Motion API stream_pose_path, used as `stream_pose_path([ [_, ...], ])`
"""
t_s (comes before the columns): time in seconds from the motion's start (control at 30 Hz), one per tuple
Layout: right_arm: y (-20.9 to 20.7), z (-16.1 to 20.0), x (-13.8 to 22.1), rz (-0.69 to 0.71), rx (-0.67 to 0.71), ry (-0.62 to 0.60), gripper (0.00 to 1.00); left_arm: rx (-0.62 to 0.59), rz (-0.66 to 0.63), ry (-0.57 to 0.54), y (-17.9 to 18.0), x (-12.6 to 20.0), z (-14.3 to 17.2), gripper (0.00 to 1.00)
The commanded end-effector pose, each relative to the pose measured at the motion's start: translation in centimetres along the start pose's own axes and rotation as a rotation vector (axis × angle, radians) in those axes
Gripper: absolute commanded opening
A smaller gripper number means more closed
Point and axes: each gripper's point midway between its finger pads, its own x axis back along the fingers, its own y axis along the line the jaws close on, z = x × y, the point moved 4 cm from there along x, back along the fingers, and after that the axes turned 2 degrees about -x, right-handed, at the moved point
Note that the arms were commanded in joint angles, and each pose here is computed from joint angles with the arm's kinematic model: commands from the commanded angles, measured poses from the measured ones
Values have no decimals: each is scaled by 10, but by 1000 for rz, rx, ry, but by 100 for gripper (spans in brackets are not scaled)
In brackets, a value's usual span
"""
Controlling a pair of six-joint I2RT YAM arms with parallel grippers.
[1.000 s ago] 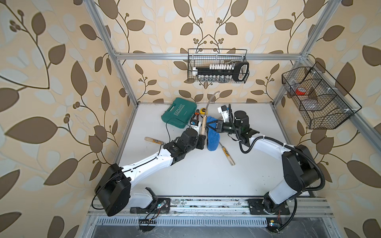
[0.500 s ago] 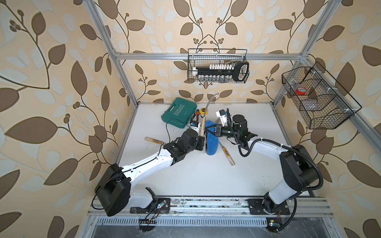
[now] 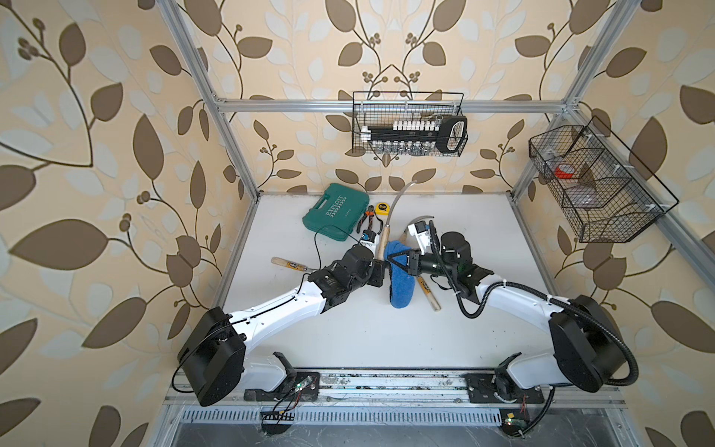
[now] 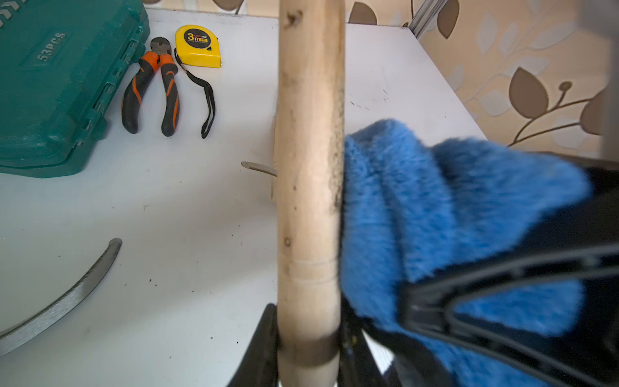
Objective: Wipe small sickles with rags
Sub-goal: Wipe the small sickle.
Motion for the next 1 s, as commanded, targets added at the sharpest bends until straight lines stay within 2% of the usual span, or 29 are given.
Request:
stream_pose_path([
  [0.0,23,-18,1,-32,58,-27,0,-15,46,-55,-10,5,-18,0],
  [0.3,1,-80,-7,-5,34,-86,0,-12,88,-52,-15,7,-16,0],
  [0.4,-5,-90,-11,9,30,-92,0,-13,98,-56,-16,9,-16,0],
  [0.57,-11,-71,-22,-17,15,-45,0,-15,96,-65,-16,11,-17,0],
  [0.83,-6,-7,-15,-19,23,-18,0,-11,83,-81,-13,14,-18,0],
  [0.97,-2,-6,-2,-12,30,-45,0,-6,74,-79,-11,14,-16,0],
])
